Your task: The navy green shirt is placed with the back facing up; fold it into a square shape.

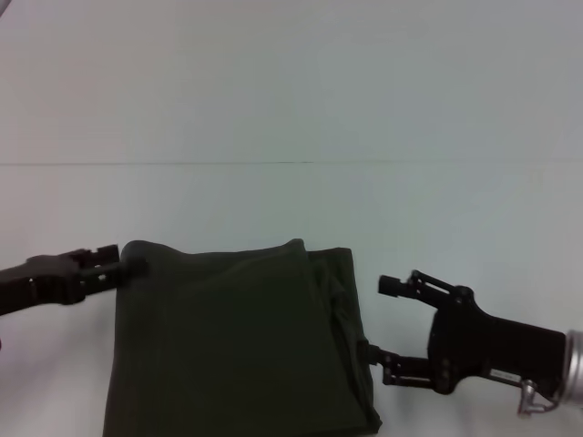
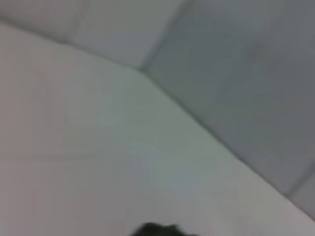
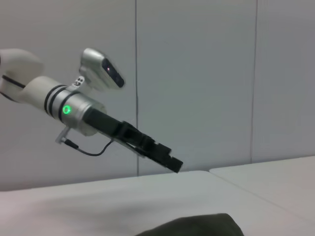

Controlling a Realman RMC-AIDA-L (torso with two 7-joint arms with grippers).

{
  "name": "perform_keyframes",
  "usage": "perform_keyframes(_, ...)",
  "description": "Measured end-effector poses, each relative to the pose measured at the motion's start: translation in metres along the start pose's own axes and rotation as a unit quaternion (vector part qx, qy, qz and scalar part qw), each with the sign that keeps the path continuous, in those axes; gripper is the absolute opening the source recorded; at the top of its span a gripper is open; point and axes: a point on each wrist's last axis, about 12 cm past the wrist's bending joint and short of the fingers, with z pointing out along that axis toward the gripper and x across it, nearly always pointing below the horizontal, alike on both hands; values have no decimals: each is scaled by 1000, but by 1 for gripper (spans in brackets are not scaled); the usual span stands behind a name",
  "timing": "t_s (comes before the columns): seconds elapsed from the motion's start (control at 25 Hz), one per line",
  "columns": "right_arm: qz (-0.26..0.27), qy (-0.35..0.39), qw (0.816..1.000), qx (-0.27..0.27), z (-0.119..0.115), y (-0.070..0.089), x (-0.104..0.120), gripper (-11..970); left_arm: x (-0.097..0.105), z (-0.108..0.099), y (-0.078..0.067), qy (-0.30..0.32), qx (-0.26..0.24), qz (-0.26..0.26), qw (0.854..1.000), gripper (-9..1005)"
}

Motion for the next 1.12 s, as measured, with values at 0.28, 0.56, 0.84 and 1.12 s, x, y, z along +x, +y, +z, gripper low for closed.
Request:
perform_keyframes(0.28,-4,14,999,-49,17,0,-6,916,35,-29,-41,-54,113,200,972,900)
perform_keyframes(0.56,-6,28,998,-52,1,17,10,916,96,-60,-52,-67,79,257,961,951)
perform_keyframes(0.84,-32,22,999,-28,-15,39,29,917,131,-65,-52,-33,61,254,965,934)
perform_keyframes(1.12,-27,27,999,-15,-17,45,36,917,133,-53,-51,-25,75,251,965,934)
